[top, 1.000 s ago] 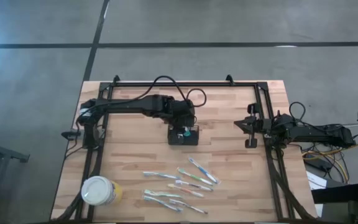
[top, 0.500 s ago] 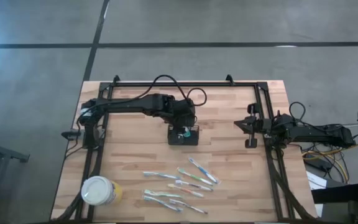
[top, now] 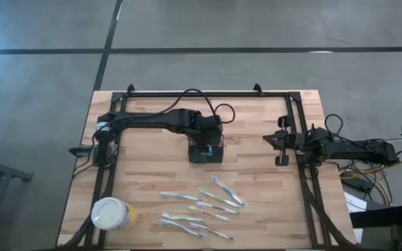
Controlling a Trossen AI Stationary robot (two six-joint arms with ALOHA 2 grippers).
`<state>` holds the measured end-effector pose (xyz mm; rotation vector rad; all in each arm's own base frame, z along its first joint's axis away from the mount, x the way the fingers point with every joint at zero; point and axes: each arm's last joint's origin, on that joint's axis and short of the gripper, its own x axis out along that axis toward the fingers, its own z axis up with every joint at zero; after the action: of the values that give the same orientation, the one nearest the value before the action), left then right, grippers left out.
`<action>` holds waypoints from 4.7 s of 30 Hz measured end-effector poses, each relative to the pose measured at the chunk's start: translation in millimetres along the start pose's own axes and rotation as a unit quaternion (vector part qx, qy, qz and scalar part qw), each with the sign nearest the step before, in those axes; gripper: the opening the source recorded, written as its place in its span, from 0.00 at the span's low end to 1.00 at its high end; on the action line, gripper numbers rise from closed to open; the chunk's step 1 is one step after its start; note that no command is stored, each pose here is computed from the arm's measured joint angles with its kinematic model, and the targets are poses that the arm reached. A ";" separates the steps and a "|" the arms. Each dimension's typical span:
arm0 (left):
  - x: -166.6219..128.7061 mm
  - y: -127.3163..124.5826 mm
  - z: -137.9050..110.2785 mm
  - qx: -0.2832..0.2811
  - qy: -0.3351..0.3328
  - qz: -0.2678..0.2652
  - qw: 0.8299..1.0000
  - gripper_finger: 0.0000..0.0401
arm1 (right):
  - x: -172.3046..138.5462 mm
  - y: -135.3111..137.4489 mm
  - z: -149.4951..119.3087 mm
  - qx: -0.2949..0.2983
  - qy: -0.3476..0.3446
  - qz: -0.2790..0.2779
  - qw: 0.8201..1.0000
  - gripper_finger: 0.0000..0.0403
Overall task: Pick & Place toothbrushing station
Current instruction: Put the mouthwash into the wire organizer, then adjust the wire organizer
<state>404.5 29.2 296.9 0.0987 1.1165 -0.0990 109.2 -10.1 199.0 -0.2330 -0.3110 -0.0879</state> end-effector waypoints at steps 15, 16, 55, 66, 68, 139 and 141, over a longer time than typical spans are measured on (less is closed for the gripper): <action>37.8 2.8 1.8 0.017 0.026 -0.006 1.000 0.25 | -0.1 0.0 0.2 0.000 -0.001 0.000 1.000 0.02; 40.1 2.9 1.5 0.017 0.028 -0.006 0.999 0.25 | -0.1 0.0 0.2 0.000 -0.001 0.000 1.000 0.02; 50.1 3.0 2.0 0.013 0.031 -0.012 0.999 0.48 | 0.0 0.0 0.1 0.000 0.000 0.000 1.000 0.02; 48.3 4.6 0.0 0.044 0.028 -0.054 0.997 0.36 | 0.0 0.0 0.1 0.000 -0.001 0.000 1.000 0.02; 47.3 6.4 0.0 0.043 0.027 -0.052 0.997 0.32 | 0.0 0.0 0.1 0.000 0.000 0.000 1.000 0.02; 44.4 15.1 -203.6 -0.247 -0.305 0.107 0.914 0.01 | 113.2 56.8 -50.1 0.112 0.227 0.137 0.958 0.02; 50.5 16.0 -203.9 -0.248 -0.298 0.107 0.916 0.01 | 124.0 65.7 -54.6 0.109 0.237 0.142 0.955 0.02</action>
<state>246.8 69.8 163.1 -0.2529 0.4869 0.3347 250.7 34.3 173.3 -0.0301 0.1936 0.1745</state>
